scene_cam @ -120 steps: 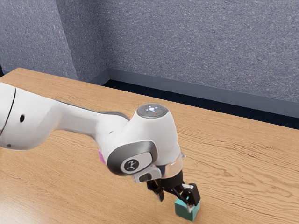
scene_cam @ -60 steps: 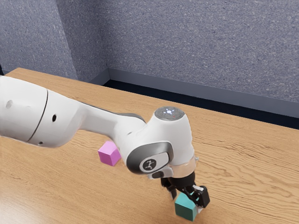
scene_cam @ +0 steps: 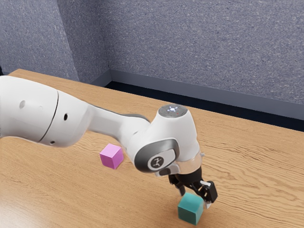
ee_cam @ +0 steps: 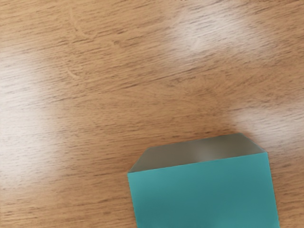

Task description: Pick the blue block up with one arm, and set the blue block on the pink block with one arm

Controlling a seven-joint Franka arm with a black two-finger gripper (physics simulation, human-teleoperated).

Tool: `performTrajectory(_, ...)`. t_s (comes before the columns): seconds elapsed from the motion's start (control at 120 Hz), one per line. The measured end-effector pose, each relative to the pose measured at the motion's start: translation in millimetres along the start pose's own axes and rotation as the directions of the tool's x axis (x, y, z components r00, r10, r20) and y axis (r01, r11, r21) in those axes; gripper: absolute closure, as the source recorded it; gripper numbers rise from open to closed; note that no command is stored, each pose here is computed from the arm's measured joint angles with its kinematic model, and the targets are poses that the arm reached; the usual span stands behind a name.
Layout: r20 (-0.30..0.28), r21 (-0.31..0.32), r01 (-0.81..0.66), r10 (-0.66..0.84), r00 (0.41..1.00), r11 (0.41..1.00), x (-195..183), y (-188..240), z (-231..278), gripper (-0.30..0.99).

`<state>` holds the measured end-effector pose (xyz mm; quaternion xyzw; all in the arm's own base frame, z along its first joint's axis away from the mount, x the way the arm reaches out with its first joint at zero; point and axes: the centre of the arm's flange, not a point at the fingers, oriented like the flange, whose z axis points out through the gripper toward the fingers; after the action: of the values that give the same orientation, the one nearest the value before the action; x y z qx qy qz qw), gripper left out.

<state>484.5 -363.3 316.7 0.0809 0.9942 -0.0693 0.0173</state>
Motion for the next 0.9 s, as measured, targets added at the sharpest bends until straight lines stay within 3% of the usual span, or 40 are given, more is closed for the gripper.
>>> performTrajectory(0.225, -0.085, -0.038, 0.059, -0.062, 0.994, 0.997, 1, 18, 7, 0.00)
performTrajectory(0.9, -0.141, -0.062, 0.075, -0.083, 0.987, 0.995, -10, 10, 30, 0.00)
